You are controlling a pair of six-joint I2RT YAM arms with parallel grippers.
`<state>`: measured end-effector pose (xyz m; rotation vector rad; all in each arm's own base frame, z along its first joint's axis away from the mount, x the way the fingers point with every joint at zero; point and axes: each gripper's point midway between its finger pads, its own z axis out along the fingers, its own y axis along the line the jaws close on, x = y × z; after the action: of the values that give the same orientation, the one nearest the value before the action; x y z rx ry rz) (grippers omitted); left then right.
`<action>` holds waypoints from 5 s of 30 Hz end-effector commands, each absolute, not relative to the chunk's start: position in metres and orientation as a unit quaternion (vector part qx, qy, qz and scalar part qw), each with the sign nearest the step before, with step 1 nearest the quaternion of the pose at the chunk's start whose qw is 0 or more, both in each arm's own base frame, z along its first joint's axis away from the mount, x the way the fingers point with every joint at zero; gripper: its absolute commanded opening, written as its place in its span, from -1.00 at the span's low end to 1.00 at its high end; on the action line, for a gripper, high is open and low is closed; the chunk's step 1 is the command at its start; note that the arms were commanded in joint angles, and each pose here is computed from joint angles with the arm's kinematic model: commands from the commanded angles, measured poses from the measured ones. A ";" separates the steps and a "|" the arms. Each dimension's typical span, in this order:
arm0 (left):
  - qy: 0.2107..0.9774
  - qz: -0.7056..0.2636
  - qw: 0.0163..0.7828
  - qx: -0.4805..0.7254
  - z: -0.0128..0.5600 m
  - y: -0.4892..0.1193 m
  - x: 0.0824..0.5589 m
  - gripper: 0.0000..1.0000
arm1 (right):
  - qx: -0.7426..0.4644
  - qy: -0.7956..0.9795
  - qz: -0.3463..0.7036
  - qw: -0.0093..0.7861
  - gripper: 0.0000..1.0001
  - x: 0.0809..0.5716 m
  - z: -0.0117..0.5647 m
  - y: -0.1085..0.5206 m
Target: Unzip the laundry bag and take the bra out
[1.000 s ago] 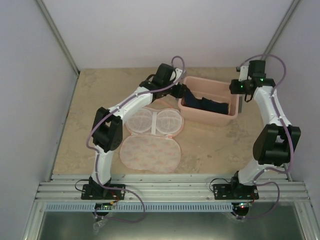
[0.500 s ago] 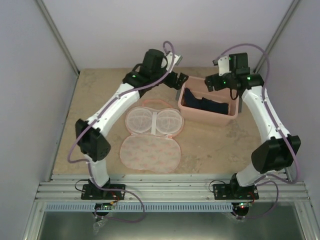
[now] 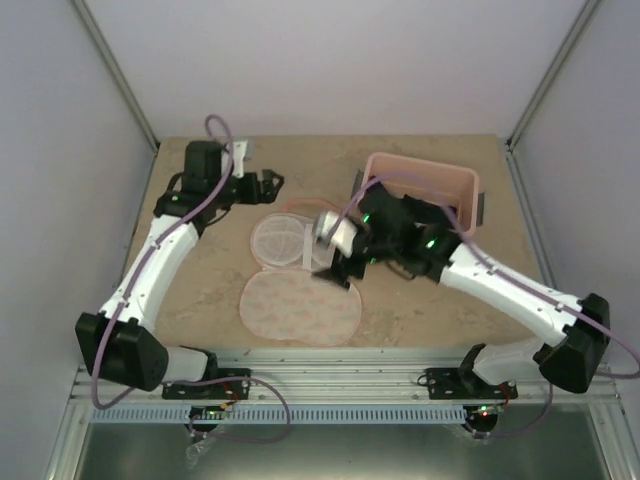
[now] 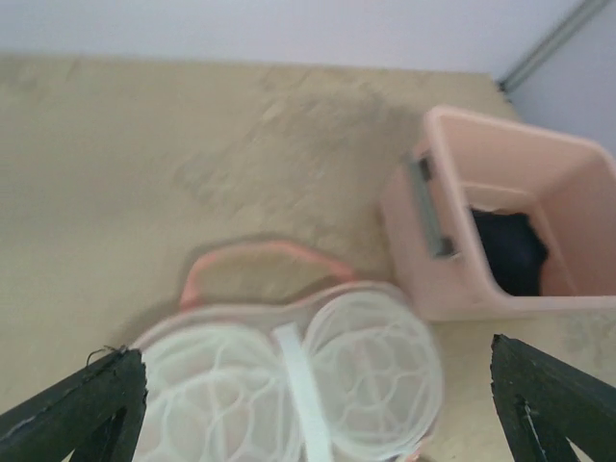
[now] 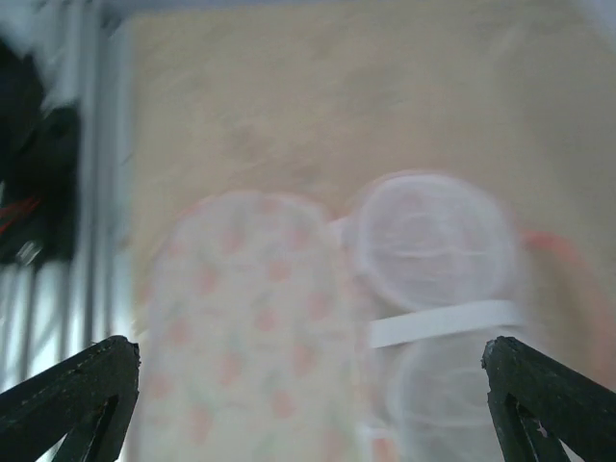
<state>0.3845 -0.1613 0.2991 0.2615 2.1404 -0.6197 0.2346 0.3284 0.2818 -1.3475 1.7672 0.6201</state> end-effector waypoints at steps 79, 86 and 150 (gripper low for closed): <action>0.855 -0.271 0.443 -0.008 0.266 -0.079 0.351 0.98 | -0.478 0.817 0.307 0.095 -0.55 0.234 0.056 0.349; 0.855 -0.272 0.441 -0.008 0.265 -0.080 0.351 0.98 | -0.437 0.869 0.128 0.193 0.23 0.289 0.090 0.322; 0.862 -0.185 0.472 -0.023 0.238 -0.038 0.345 0.98 | -0.122 0.780 0.169 0.590 0.95 0.390 0.326 0.059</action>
<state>0.3403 -0.0566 0.2362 -0.0831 2.1320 -0.6116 0.3918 0.1180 0.3552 -0.4754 1.7575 0.3358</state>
